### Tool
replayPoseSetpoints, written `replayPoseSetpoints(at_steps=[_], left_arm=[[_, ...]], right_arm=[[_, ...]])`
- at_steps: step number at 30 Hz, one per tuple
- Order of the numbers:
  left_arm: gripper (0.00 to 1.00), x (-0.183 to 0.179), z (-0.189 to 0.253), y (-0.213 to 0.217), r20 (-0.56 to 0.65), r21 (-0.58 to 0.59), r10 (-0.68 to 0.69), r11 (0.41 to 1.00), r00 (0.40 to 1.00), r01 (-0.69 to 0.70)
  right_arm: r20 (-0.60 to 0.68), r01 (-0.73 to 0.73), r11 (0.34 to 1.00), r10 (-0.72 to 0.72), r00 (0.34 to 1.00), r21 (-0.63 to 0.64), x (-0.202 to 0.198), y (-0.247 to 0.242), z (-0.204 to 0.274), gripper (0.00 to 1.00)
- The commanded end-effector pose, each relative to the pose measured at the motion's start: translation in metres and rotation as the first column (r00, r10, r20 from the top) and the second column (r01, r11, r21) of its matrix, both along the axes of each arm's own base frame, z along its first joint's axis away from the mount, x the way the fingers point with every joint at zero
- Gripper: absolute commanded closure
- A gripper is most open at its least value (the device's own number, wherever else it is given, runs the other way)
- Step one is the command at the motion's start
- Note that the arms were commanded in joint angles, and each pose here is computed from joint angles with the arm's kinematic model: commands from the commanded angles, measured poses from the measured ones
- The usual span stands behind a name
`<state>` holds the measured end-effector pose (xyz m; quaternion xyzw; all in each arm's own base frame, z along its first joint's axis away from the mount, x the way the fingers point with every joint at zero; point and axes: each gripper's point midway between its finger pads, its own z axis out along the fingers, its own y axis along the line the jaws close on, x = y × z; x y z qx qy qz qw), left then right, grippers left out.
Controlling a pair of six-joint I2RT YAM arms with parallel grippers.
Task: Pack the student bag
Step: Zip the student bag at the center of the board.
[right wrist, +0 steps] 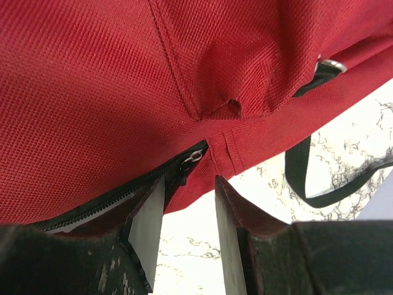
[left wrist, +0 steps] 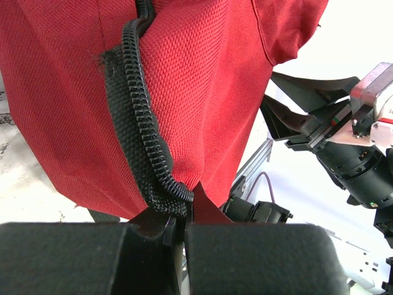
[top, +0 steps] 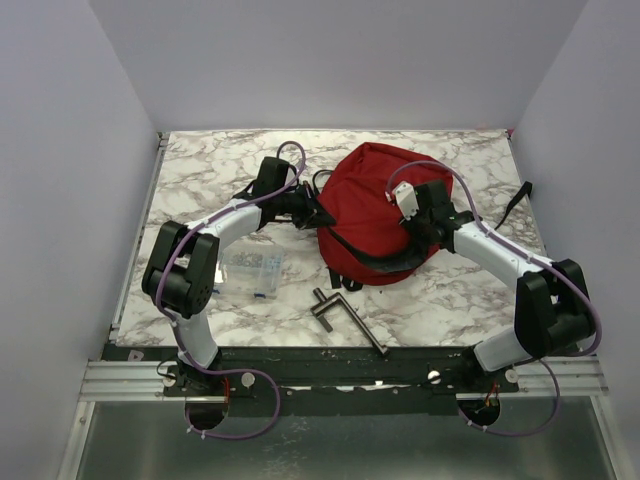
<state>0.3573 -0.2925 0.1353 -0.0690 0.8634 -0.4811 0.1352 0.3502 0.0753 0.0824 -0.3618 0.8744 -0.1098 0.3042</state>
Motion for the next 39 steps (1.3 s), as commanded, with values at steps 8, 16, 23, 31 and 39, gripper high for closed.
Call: replayPoseSetpoints(at_steps=[8,16,23,31,39], left_arm=[[1.00,0.006,0.008,-0.001,0.020,-0.020,-0.018,1.000,1.000,0.018],[1.00,0.005,0.006,-0.001,0.017,-0.019,-0.017,1.000,1.000,0.018],[1.00,0.006,0.005,-0.001,0.015,-0.017,-0.017,1.000,1.000,0.017],[1.00,0.005,0.003,-0.001,0.013,-0.014,-0.019,1.000,1.000,0.019],[1.00,0.004,0.005,0.002,0.041,-0.001,-0.018,1.000,0.999,0.018]], right_arm=[[0.047,-0.092,0.996,0.092,0.995,-0.004,0.023,0.013,0.001,0.63],[0.006,-0.092,0.995,0.092,0.996,-0.036,0.024,0.010,-0.006,0.66],[0.021,-0.113,0.992,0.115,0.993,-0.047,0.026,0.018,-0.006,0.89],[-0.072,-0.021,0.999,0.024,0.997,0.033,0.001,0.023,-0.003,1.00],[-0.215,0.127,0.908,-0.042,0.976,0.399,-0.068,0.063,0.013,0.99]])
